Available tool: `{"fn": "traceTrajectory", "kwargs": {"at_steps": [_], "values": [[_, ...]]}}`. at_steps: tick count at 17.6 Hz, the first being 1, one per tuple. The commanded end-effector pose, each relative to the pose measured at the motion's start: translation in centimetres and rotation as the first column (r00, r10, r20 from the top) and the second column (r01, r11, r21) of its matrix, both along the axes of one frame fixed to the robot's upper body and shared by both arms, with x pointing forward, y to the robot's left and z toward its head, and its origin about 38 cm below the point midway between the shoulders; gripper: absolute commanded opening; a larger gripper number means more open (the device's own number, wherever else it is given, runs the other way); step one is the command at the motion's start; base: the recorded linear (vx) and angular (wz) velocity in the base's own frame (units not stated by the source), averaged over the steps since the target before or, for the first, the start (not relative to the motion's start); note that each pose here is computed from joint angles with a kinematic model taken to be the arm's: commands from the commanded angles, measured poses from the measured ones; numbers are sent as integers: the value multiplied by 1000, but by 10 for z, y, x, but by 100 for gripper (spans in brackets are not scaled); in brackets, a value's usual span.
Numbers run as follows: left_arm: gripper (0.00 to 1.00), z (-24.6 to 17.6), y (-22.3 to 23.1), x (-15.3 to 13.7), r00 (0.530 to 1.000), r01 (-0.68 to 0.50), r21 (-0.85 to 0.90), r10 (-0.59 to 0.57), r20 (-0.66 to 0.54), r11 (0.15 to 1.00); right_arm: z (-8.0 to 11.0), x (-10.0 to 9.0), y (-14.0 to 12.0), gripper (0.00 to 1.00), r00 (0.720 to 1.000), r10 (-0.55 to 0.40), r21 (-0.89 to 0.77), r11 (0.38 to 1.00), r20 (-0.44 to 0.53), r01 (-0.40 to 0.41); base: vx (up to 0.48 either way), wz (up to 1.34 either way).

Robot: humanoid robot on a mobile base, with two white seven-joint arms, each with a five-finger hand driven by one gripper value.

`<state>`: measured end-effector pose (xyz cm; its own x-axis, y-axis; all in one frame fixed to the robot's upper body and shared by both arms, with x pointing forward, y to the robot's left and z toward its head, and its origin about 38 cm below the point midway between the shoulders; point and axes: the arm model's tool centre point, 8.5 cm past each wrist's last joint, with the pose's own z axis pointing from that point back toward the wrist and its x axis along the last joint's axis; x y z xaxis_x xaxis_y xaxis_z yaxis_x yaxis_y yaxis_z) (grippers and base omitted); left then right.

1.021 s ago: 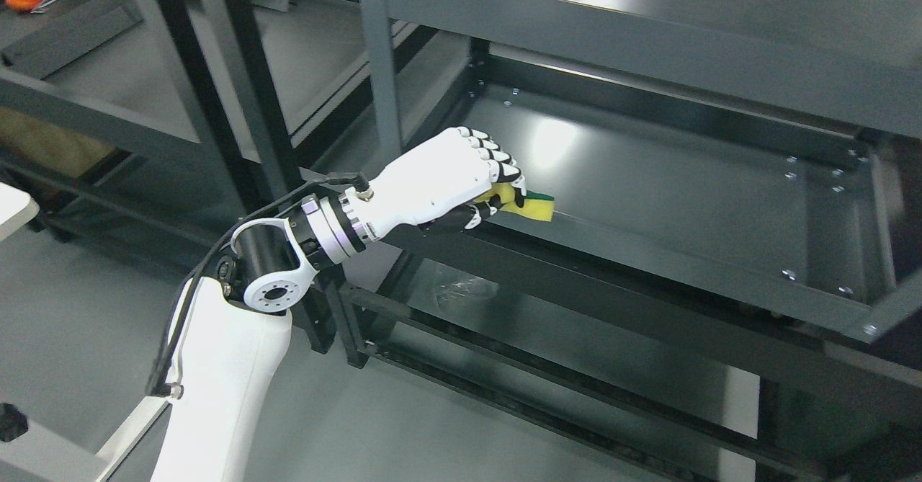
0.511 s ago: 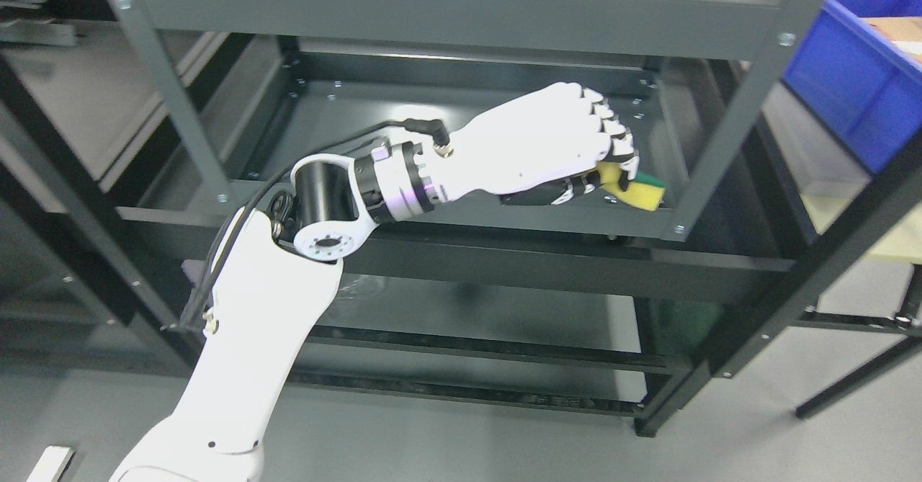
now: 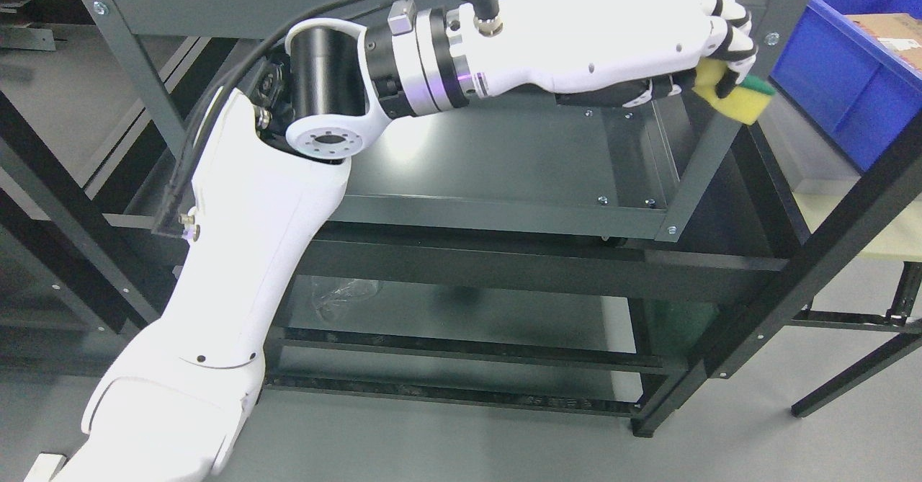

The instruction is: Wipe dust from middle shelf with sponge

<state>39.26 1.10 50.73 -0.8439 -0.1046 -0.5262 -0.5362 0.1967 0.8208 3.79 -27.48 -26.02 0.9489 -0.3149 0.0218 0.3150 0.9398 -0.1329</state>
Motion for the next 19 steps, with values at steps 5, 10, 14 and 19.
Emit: {"fn": "traceTrajectory", "kwargs": {"at_steps": [5,10,14,19], "values": [[1,-3,13,-3,999,17,21,-16,-42,1000,1,6,-12,100,1000,0,-21,1000,16,0,25,71],[1,-5,137,22,982,-166,30,168,-89,986,1,6,-12,100,1000,0,-21,1000,16,0,13,-91],[1,-21,246,10,939,-283,35,284,-195,959,1,6,-12,100,1000,2,-21,1000,16,-1,16,-89],[2,0,327,-17,891,-403,26,399,-219,915,1,6,-12,100,1000,0,-21,1000,16,0,24,-60]]}}
